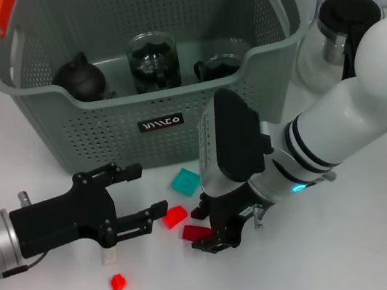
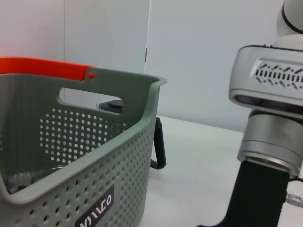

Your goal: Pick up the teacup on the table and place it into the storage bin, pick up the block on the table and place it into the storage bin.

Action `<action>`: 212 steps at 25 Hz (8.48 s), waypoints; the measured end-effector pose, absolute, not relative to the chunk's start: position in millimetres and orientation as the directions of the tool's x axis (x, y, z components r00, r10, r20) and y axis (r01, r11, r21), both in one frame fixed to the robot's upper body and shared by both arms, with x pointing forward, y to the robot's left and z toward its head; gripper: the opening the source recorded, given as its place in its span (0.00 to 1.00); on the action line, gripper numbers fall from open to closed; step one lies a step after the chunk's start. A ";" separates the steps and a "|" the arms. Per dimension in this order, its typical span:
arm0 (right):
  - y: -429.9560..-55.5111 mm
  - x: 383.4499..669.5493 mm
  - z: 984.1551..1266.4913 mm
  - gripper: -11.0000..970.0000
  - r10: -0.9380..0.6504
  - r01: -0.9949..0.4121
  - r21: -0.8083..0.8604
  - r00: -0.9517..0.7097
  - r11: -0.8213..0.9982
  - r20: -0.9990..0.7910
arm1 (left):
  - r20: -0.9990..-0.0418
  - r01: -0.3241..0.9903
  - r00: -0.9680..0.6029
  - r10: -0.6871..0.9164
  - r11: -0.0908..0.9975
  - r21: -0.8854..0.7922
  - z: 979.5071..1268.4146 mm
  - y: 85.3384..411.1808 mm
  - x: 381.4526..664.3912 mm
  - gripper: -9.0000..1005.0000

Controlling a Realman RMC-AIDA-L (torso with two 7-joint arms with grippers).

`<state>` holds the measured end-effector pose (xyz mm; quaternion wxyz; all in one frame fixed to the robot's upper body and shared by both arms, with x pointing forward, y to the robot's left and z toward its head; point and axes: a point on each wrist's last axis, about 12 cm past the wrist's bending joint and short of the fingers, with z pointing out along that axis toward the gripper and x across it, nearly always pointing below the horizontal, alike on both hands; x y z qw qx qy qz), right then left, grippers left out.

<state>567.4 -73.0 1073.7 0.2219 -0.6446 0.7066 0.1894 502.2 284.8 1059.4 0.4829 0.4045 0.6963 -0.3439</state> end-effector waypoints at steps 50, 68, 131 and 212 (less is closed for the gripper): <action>-163.7 677.2 1269.8 0.27 -0.494 -0.811 -0.027 -0.329 0.584 -0.805 | -0.958 0.880 -0.205 0.202 0.466 -0.091 1061.5 291.0 500.7 0.69; -197.3 552.4 1232.4 0.93 -0.443 -0.995 0.048 -0.082 0.087 -0.893 | -0.954 0.952 -0.157 0.257 0.295 -0.077 1087.5 302.4 486.0 0.68; -194.2 557.3 1117.7 0.96 -0.401 -0.909 0.369 -0.417 0.195 -0.816 | -0.487 0.988 -0.087 0.869 0.137 0.068 1087.4 260.7 547.3 0.67; -242.6 542.9 1093.9 0.95 -0.424 -0.863 0.414 -0.503 0.289 -0.753 | -0.891 0.727 -0.313 0.330 0.687 -0.002 1236.3 186.5 659.5 0.52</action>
